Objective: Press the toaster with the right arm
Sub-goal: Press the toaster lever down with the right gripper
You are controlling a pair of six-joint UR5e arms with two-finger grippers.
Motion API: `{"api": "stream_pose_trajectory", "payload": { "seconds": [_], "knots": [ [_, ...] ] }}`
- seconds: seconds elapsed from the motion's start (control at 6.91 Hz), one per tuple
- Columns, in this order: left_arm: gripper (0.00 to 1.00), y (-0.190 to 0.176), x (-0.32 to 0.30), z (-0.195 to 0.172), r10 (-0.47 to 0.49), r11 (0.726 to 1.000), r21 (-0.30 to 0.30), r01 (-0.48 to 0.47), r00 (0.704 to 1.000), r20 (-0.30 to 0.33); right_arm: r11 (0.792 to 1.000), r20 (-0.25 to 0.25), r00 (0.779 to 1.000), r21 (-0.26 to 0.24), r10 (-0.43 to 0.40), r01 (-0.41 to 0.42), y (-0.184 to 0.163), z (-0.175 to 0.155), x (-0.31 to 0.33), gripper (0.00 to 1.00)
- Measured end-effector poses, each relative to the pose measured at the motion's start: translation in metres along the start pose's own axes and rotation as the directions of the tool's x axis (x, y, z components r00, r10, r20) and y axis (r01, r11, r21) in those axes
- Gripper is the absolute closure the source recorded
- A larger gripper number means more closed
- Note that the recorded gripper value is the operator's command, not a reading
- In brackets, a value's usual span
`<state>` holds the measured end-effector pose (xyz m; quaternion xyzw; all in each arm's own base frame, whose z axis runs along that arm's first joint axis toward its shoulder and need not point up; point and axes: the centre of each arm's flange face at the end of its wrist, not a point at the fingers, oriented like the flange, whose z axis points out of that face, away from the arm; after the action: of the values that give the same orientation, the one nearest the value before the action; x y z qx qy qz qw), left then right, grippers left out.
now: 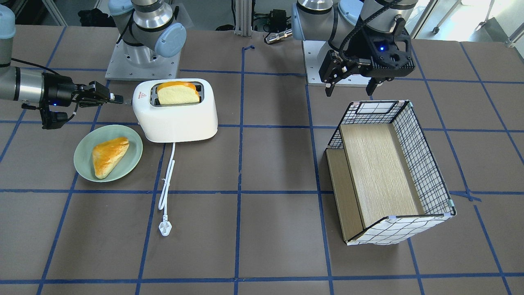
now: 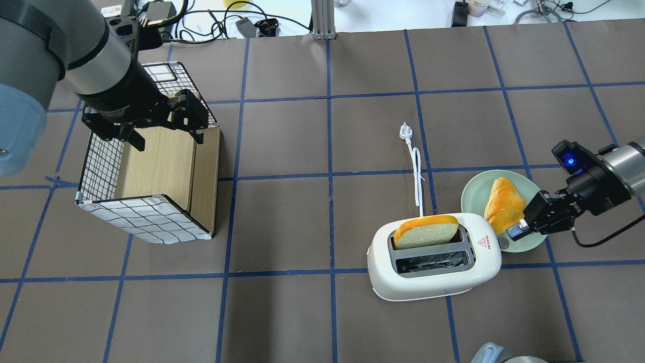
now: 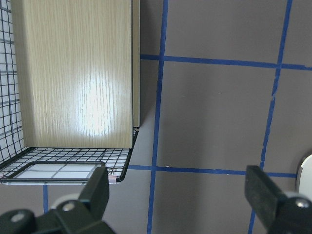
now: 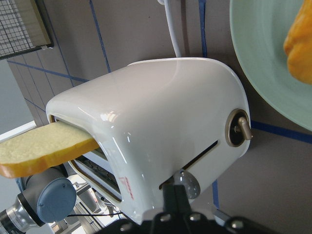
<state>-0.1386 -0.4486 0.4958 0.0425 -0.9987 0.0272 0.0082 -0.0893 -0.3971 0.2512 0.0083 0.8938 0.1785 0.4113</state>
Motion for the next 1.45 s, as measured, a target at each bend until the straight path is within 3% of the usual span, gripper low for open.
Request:
{"api": "stream_pose_trajectory", "payload": {
  "seconds": [1.45],
  "knots": [
    [0.00, 0.000, 0.000, 0.000, 0.000, 1.000, 0.000, 0.000, 1.000, 0.000, 1.000, -0.007, 1.000, 0.005, -0.002, 0.002, -0.008, 0.028, 0.026, 1.00]
  ]
}}
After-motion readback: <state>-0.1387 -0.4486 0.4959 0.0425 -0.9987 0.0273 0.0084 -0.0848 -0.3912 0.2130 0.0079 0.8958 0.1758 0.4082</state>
